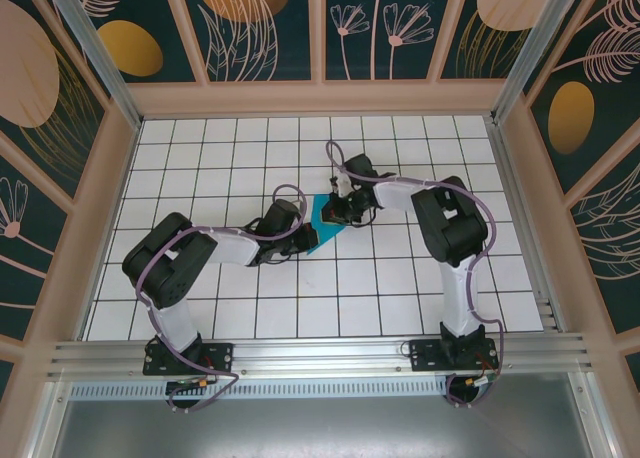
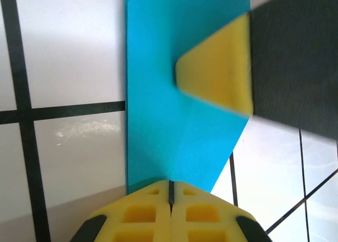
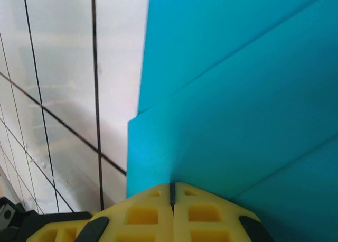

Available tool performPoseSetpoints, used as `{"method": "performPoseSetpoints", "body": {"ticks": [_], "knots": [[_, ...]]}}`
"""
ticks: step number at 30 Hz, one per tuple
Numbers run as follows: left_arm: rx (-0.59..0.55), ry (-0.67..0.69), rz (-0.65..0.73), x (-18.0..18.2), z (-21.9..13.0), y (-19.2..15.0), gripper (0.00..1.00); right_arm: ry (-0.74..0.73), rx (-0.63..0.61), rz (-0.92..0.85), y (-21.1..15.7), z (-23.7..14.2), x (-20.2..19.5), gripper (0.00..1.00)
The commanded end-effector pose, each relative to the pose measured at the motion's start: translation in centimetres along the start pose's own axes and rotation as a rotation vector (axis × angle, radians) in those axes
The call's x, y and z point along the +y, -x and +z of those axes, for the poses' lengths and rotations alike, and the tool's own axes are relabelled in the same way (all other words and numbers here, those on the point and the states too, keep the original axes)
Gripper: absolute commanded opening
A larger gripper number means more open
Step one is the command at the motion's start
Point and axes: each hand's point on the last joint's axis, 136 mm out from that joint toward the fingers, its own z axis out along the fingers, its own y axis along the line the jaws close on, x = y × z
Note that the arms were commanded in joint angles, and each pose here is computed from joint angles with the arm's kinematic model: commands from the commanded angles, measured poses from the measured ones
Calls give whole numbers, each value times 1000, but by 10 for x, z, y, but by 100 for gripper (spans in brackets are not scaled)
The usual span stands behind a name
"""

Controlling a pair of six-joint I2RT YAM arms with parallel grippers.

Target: Fold a paper plane with a square sheet of paper (pick it up from the middle)

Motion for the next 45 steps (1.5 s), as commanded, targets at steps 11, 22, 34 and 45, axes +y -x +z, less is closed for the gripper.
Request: {"method": "performPoseSetpoints", "body": {"ticks": [11, 22, 34, 45], "knots": [[235, 158, -67, 52, -5, -66, 0, -220, -248, 70, 101, -37, -82, 3], [114, 74, 34, -2, -6, -9, 13, -111, -336, 25, 102, -83, -28, 17], [-241, 101, 23, -31, -48, 76, 52, 81, -327, 153, 34, -88, 0, 50], [-332, 183, -48, 6, -66, 90, 86, 69, -226, 182, 20, -40, 6, 43]]}}
